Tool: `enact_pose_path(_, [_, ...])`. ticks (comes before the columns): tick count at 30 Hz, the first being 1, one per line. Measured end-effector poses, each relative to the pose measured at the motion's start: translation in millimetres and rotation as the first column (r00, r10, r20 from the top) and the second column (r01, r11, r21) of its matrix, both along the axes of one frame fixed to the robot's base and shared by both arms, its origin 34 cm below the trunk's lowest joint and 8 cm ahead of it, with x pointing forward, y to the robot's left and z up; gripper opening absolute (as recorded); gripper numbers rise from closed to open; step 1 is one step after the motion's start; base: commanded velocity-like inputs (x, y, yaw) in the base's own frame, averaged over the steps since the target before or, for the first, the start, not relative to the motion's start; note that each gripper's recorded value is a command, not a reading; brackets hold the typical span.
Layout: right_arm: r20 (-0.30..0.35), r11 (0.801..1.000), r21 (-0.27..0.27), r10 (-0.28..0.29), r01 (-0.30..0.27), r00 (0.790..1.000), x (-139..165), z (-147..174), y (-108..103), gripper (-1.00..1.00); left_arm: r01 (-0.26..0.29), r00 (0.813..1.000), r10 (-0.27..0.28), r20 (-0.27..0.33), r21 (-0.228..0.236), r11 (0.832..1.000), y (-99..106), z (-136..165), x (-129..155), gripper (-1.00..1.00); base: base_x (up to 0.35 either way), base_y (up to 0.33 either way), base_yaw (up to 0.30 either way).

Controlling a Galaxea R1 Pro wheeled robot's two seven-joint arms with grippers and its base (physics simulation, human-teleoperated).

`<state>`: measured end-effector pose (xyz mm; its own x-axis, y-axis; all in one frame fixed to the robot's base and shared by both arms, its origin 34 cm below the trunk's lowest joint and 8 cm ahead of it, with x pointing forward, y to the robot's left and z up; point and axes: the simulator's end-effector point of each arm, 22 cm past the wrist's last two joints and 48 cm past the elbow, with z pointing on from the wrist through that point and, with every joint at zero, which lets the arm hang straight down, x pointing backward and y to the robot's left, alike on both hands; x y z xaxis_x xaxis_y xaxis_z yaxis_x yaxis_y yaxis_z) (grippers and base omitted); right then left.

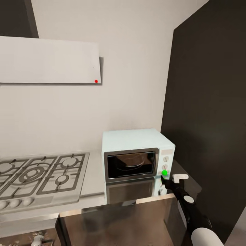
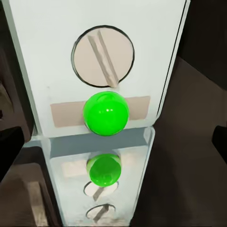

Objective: In the kitchen, take the popcorn bag from the countertop, put it into the microwave, and heat it until the popcorn is cooked so the cooked popcorn ends up inside the bag.

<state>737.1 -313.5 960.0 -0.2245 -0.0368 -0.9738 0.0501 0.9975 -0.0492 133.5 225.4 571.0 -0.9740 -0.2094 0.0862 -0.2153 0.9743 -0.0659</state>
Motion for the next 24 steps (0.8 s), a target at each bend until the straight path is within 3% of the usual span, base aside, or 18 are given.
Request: enact_pose_path(24, [0.006, 1.0, -0.001, 0.001, -0.001, 1.0, 0.5, 0.5, 0.2, 1.0, -0.001, 1.0, 0.001, -0.002, 0.0, 1.0, 0.0, -0.1, -0.2, 1.0, -0.334, 0.01, 0.0])
